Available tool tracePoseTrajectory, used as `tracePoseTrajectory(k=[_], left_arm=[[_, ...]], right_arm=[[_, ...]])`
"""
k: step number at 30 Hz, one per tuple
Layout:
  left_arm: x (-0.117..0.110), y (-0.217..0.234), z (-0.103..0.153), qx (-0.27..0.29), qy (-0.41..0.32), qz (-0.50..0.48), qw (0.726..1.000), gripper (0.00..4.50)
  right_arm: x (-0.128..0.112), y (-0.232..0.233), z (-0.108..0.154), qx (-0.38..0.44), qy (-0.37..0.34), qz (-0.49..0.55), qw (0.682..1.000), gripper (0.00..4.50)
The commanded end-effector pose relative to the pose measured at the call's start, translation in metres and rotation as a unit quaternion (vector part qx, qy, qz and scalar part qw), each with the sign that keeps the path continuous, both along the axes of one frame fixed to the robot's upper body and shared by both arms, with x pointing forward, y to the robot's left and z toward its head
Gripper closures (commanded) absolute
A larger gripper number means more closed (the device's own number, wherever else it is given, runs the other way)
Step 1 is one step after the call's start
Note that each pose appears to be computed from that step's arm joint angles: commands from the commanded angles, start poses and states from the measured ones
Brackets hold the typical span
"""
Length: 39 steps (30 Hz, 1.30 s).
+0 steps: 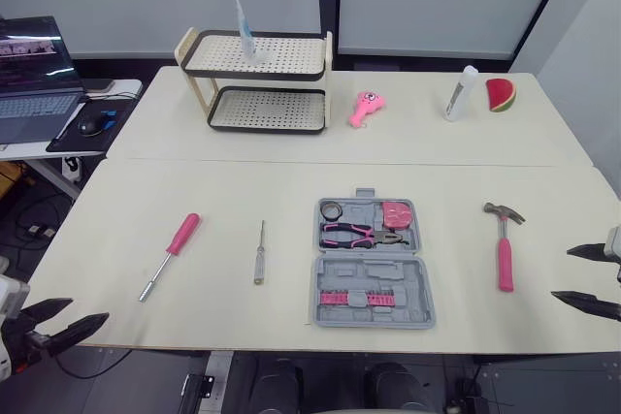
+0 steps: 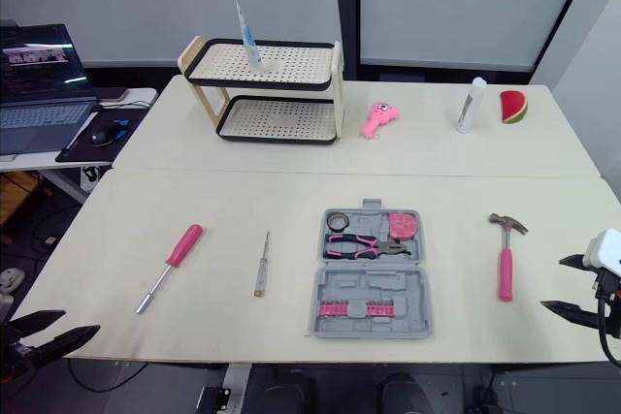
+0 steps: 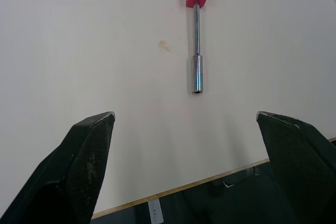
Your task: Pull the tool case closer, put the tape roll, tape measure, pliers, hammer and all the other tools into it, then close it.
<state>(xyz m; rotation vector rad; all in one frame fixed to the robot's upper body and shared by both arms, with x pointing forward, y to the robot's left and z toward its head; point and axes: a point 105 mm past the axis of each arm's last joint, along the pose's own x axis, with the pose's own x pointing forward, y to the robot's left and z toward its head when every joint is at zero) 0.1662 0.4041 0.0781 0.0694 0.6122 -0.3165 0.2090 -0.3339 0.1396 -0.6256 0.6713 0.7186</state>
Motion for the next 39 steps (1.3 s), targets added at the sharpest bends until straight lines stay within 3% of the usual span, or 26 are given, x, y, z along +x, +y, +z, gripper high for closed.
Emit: tracePoseTrajectory(k=[1,10,15,18,24,33,39], left_arm=[[-0.001,0.005,0.007,0.007,-0.02,0.009,1.0,0.0],[-0.006,0.007,0.005,0.01,-0.032,0.03,0.999,0.0],[-0.01,-0.009,0.001,-0.006,-0.04,0.032,0.999,0.0],[-0.014,-0.027,-0.001,-0.018,-0.047,0.036,0.998,0.0],[-0.013,-0.08,-0.006,-0.047,-0.059,0.03,0.997,0.0],[0.027,-0.177,0.004,-0.107,-0.133,0.046,0.984,0.0],[0.057,-0.219,0.003,-0.079,-0.157,0.062,0.983,0.0]], right_arm=[[0.004,-0.002,0.009,-0.019,-0.017,0.009,1.0,0.05],[0.017,0.01,0.016,-0.043,-0.05,0.061,0.996,0.05],[0.029,0.054,0.03,-0.019,-0.073,0.153,0.985,0.05],[0.037,0.104,0.048,0.032,-0.095,0.233,0.967,0.05],[0.033,0.168,0.07,0.09,-0.064,0.334,0.936,0.05],[0.04,0.193,0.072,0.103,-0.062,0.371,0.921,0.05],[0.04,0.192,0.067,0.101,-0.054,0.372,0.921,0.05]])
